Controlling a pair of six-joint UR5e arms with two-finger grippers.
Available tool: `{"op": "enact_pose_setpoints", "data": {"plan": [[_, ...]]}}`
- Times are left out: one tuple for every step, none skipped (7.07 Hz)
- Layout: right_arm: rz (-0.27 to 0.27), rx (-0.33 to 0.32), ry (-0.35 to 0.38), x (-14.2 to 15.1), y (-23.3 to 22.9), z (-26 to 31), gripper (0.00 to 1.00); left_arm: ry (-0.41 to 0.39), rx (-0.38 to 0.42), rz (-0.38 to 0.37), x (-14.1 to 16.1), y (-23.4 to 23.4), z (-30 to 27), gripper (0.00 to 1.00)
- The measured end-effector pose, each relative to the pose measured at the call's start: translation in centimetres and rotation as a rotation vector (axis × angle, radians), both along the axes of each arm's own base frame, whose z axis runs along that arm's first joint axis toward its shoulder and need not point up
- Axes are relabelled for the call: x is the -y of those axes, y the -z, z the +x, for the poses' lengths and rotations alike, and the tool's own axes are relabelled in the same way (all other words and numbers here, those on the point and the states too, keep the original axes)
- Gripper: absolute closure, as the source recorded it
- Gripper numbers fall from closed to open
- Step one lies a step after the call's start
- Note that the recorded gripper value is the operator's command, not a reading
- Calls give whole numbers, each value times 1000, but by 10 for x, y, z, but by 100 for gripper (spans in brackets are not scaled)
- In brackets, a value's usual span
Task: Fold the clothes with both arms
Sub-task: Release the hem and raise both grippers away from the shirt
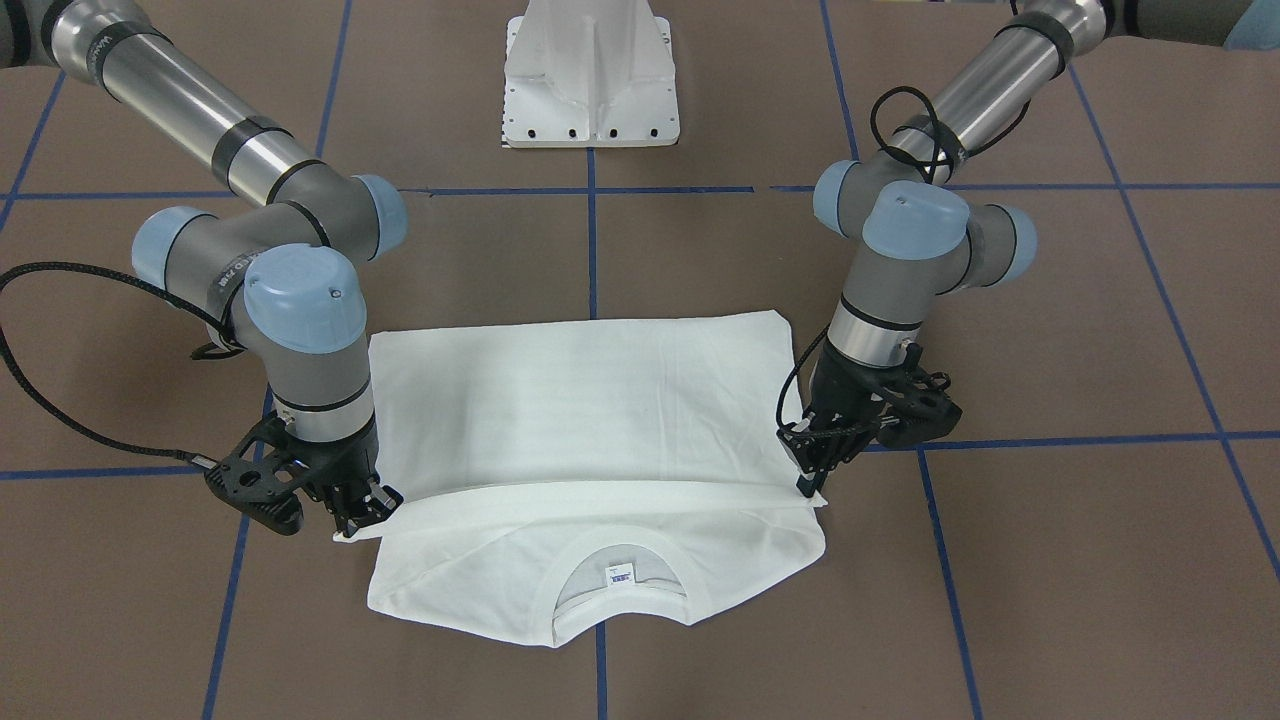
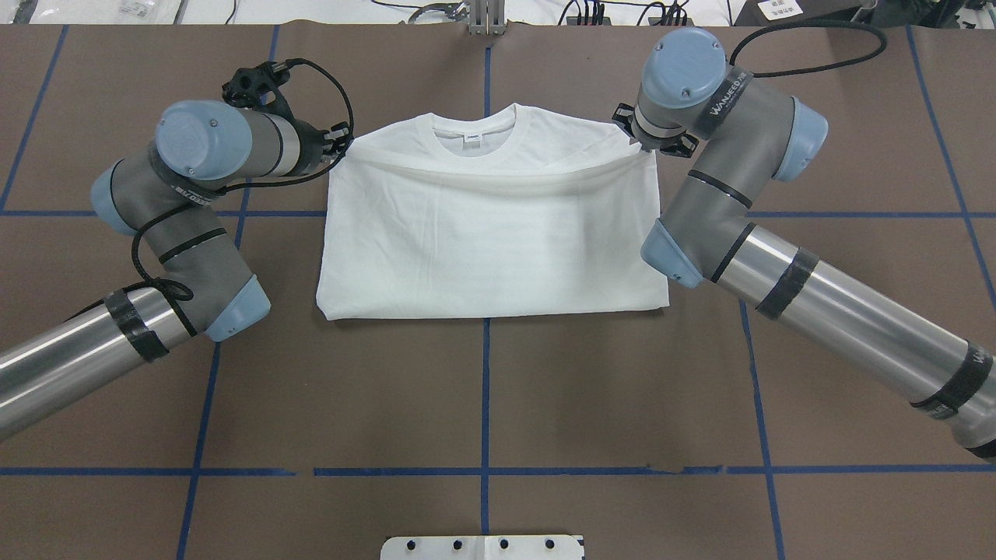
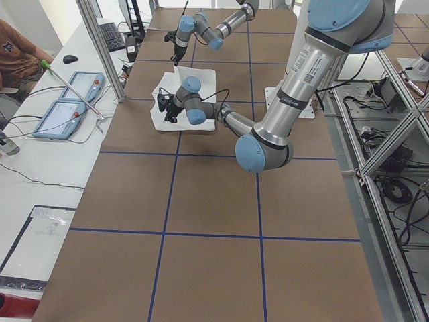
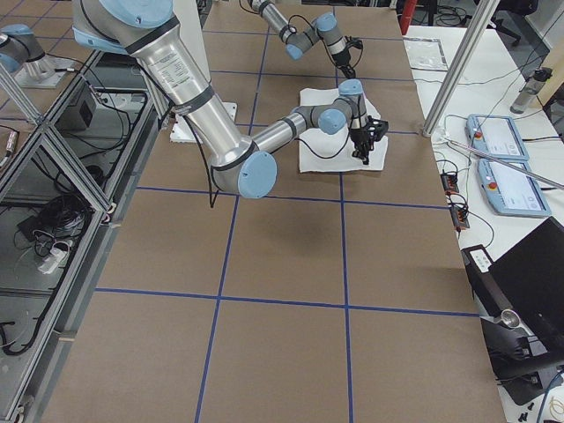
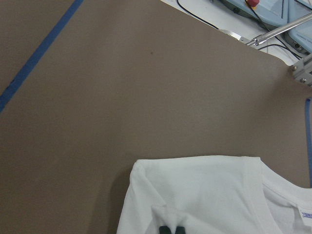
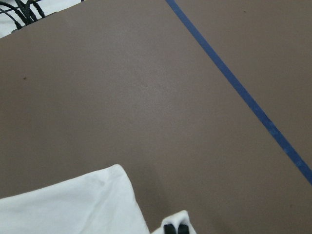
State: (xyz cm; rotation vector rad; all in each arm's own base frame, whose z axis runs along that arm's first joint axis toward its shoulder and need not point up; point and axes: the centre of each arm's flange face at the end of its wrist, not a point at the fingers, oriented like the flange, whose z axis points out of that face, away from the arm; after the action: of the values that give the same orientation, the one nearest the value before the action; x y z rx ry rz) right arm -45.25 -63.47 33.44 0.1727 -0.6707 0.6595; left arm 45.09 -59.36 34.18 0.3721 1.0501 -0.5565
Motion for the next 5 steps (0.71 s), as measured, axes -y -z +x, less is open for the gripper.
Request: {"op": "enact_pose_setpoints", "data": {"plan": [[4,3,0,2,-3,-2,51,8,-7,8,4,-3,-3,82],[8,8,-3,4,-1,-2,50,19,-11,14,9,-4,-10,82],[13,13,-10,8,4,1,49,23,-8,26,13,-5,-18,83],[15,17,-17,10,6,4,45,23,-4,45,16,-5,-25,83],[18,24,-23,11,10,8,41,26,-5,60,17,-10,-34,72]]}}
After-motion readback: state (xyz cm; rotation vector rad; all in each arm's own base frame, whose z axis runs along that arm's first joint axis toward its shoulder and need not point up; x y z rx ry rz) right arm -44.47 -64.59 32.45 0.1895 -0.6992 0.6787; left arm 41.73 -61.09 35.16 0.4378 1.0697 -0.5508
